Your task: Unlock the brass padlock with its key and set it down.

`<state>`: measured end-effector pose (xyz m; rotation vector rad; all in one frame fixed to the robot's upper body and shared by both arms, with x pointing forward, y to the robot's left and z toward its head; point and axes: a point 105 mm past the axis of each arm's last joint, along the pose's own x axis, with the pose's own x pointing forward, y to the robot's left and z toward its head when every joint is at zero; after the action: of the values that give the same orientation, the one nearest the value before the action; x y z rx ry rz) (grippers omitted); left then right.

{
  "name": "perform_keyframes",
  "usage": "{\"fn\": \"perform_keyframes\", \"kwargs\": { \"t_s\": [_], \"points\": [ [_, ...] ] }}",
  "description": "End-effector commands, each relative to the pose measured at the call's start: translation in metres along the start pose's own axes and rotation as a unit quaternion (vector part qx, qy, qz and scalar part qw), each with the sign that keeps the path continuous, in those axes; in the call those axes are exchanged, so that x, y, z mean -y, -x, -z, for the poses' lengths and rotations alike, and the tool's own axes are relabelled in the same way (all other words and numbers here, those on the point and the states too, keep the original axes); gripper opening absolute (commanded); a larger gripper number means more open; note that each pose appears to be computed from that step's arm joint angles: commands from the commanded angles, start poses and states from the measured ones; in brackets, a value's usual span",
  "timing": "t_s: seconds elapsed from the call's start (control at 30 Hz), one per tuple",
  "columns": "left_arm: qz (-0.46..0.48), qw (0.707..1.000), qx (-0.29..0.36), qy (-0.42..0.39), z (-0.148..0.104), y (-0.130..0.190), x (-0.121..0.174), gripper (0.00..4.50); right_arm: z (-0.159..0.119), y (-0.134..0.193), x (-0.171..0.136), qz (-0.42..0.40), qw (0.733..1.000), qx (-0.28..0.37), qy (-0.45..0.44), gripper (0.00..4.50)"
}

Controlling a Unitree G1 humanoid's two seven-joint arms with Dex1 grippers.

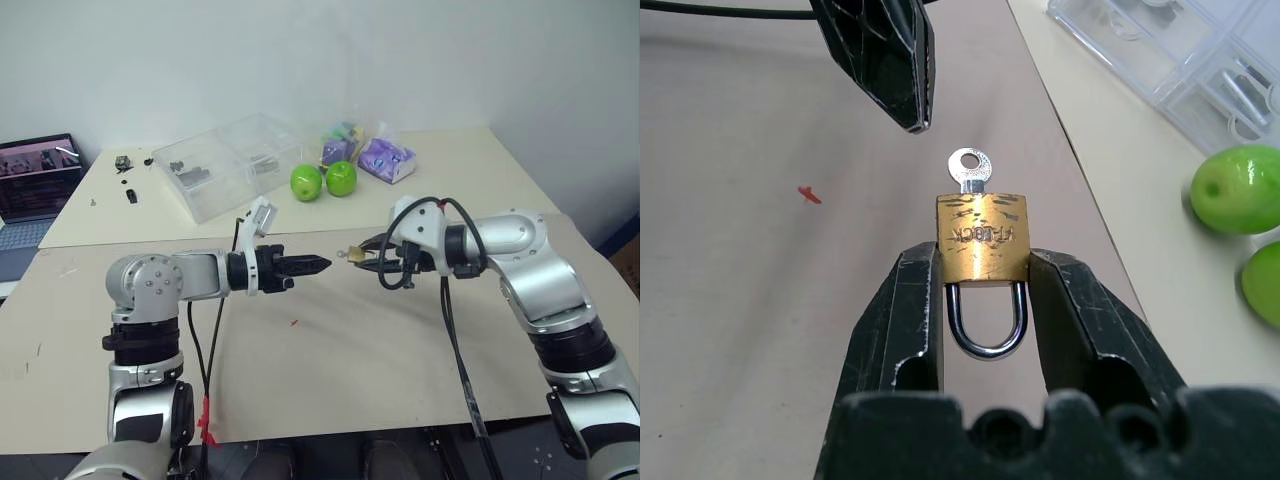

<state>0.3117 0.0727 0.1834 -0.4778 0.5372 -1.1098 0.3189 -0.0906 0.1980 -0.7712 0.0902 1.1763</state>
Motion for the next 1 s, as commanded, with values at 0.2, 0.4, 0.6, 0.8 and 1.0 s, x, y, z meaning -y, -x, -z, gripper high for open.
{"fn": "perform_keyframes", "kwargs": {
  "t_s": [0.2, 0.4, 0.6, 0.8, 1.0],
  "points": [
    [0.017, 0.999, 0.018, -0.023, -0.016, -0.002, 0.015, 0.32, -0.013, 0.004, 0.001, 0.009, 1.000, 0.023, 0.013, 0.91],
    [0.002, 1.000, 0.011, -0.016, -0.011, 0.000, 0.008, 2.35, -0.018, 0.008, 0.005, 0.014, 0.999, 0.022, 0.018, 0.91],
    [0.009, 1.000, 0.012, -0.008, -0.012, 0.000, 0.008, 2.65, -0.019, 0.009, 0.005, 0.015, 0.999, 0.021, 0.022, 0.91],
    [0.013, 1.000, 0.017, 0.000, -0.013, -0.002, 0.007, 2.65, -0.023, 0.010, 0.005, 0.016, 0.999, 0.023, 0.027, 0.91],
    [0.016, 1.000, 0.023, 0.011, -0.014, -0.007, 0.006, 2.65, -0.027, 0.011, 0.003, 0.016, 0.999, 0.026, 0.029, 0.91]
  ]
}}
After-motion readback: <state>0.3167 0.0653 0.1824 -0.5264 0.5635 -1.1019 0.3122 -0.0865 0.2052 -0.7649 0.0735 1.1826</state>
